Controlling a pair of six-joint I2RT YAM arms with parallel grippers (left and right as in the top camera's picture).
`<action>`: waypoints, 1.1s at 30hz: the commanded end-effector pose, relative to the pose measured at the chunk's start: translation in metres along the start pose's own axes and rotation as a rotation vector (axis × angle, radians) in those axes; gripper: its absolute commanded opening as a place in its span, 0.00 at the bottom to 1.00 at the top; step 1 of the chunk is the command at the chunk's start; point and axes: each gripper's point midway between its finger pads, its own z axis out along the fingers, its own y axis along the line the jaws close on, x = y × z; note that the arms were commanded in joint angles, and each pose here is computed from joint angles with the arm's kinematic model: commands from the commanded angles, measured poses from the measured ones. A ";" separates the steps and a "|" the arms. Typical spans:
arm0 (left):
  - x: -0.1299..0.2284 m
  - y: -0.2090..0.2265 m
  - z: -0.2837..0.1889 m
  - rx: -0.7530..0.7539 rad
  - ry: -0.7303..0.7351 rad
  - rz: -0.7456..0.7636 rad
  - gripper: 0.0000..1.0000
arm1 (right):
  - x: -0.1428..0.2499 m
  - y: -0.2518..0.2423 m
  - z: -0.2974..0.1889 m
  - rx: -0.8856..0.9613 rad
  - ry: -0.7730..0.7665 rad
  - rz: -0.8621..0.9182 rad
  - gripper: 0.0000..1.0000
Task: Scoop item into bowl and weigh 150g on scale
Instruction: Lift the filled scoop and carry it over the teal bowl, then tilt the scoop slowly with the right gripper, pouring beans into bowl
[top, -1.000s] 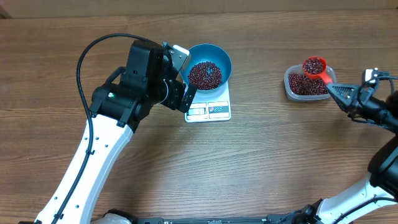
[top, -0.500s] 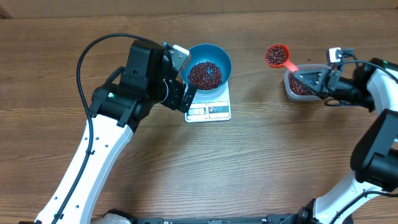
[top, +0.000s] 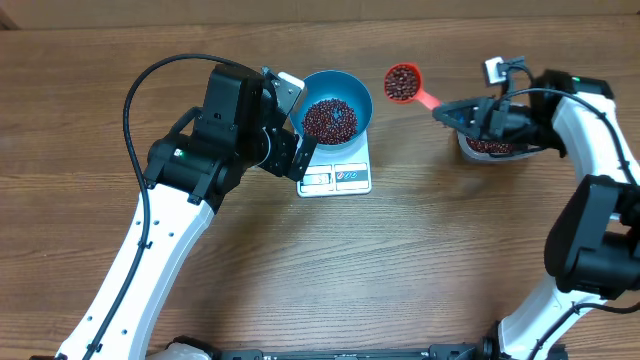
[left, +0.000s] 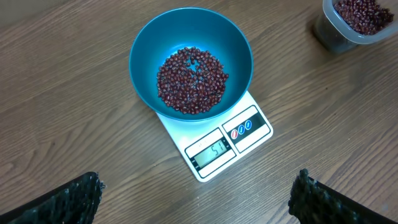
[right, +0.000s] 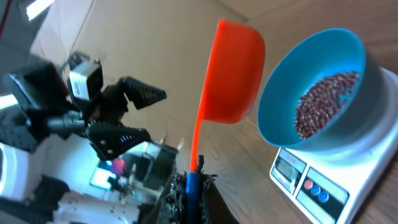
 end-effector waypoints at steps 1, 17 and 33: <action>-0.004 0.000 -0.004 0.009 -0.016 0.017 0.99 | -0.014 0.027 0.014 -0.071 -0.008 -0.102 0.04; -0.005 0.000 -0.004 0.010 -0.016 0.017 1.00 | -0.028 -0.007 0.085 0.086 0.148 -0.129 0.04; -0.004 0.000 -0.004 0.010 -0.016 0.017 1.00 | -0.022 -0.035 0.097 0.261 0.187 -0.201 0.04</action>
